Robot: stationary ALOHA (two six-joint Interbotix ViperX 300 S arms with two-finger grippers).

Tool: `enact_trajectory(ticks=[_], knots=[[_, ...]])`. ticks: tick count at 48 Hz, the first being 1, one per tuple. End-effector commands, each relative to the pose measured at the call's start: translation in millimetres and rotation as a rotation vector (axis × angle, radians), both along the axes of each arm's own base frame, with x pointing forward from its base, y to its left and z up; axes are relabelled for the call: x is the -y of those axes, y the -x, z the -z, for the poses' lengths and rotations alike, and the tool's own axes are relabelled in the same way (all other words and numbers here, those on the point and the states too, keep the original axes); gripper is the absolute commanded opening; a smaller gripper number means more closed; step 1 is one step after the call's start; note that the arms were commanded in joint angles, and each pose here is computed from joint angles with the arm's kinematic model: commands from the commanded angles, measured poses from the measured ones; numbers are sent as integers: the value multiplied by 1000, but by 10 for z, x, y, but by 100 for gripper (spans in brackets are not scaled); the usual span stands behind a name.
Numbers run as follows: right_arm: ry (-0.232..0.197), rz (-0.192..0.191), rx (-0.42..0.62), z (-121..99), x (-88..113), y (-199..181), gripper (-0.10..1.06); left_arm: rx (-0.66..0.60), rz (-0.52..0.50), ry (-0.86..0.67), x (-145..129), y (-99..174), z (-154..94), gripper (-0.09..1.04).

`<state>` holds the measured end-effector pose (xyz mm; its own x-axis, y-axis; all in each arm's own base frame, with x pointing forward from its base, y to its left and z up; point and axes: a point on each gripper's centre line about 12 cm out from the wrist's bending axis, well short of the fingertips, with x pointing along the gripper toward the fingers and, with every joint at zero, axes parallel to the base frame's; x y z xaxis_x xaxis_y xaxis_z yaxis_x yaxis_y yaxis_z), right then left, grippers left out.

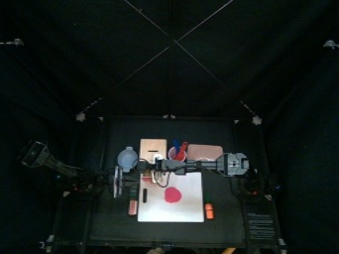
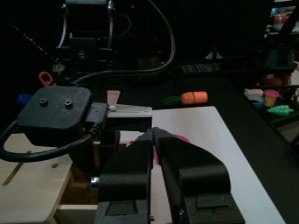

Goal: Get the cutter from the drawer then cut the dough then place the extra dough in the bowl
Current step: Place the cutter on the board

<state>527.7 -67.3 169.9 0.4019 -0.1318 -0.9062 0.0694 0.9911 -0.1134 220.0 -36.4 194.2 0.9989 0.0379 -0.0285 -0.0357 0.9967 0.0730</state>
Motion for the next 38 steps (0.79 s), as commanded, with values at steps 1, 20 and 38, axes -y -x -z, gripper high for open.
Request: enact_trajectory(ticks=[1, 20, 38], knots=[[8, 10, 66, -340, 26, -47, 49, 12, 2, 2, 9, -14, -31, 49], [16, 8, 83, -922, -61, -77, 48, -12, 5, 5, 8, -1, 10, 49], [64, 21, 48, -1377, -89, 3, 48, -47, 3, 15, 3, 3, 54, 49]])
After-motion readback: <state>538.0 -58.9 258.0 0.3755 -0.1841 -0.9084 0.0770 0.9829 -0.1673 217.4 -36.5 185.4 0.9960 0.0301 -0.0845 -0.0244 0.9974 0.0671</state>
